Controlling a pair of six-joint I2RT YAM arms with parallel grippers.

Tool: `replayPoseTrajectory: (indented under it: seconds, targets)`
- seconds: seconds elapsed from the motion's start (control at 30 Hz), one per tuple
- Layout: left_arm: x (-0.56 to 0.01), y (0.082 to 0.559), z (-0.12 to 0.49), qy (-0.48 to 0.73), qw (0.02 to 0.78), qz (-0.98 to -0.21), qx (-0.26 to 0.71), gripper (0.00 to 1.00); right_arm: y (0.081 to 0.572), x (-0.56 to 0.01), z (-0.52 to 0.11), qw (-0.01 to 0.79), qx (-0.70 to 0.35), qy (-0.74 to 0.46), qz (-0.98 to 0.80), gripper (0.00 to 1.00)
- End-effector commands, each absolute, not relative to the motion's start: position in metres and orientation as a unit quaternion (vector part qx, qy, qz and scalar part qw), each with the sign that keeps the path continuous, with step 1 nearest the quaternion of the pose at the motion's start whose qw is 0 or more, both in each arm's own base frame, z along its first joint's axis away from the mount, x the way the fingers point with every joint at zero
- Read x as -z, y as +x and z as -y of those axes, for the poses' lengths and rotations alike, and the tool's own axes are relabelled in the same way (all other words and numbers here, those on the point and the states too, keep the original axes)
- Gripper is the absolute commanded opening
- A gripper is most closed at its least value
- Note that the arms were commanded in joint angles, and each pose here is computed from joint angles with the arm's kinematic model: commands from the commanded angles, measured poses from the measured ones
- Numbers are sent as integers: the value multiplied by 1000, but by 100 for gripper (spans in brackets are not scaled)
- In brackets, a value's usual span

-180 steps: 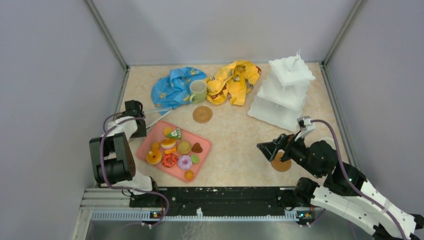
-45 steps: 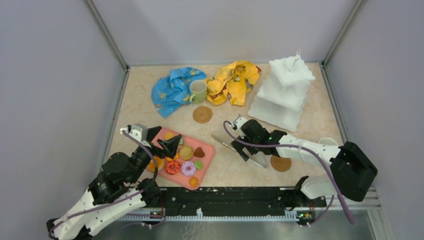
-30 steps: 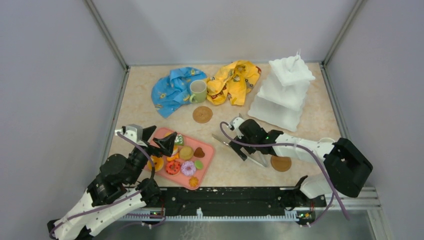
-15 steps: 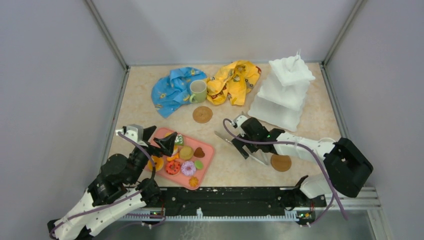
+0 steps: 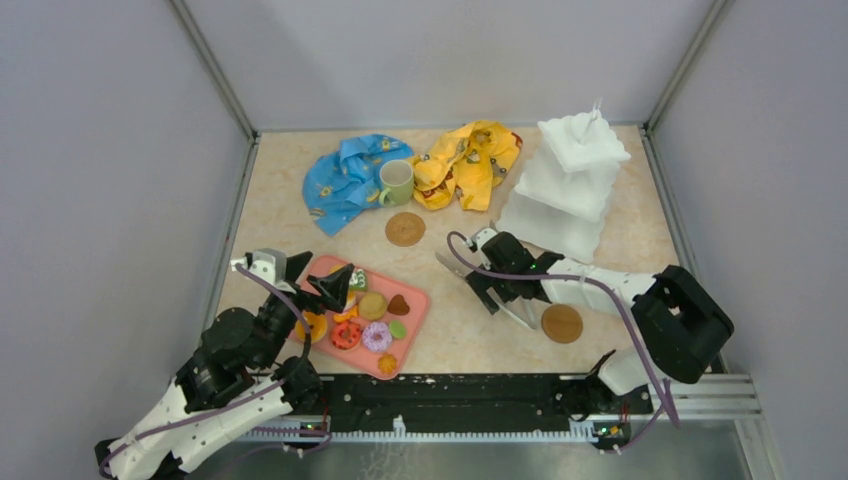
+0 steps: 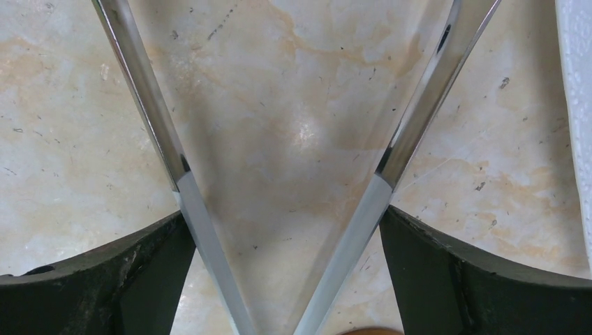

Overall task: Serve the afternoon tea
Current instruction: Pick up the clamp from the center of the board.

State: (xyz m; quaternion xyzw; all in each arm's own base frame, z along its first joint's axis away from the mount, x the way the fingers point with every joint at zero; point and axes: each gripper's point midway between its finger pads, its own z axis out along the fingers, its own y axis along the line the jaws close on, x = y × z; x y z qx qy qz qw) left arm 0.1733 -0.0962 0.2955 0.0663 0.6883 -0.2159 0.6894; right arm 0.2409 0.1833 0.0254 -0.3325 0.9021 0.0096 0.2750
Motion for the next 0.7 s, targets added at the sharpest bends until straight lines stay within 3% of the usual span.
replayPoseTrajectory:
  seconds: [0.0,0.1,0.27,0.43,0.67]
  targets:
    - [-302,174,94,61,699,-679,217,99,244,-22,-188,264,-17,-328,-907,99]
    - [-302,174,94,60,699,-678,218,99,241,-23,-195,261,-36,-336,-904,96]
    - [-303,174,93,58,700,-678,217,99,239,-31,-205,266,-64,-350,-896,72]
    - [-303,174,92,55,701,-677,217,99,239,-43,-213,284,-82,-327,-898,59]
    - [-303,173,91,52,701,-677,220,99,231,-65,-230,316,-85,-338,-882,57]
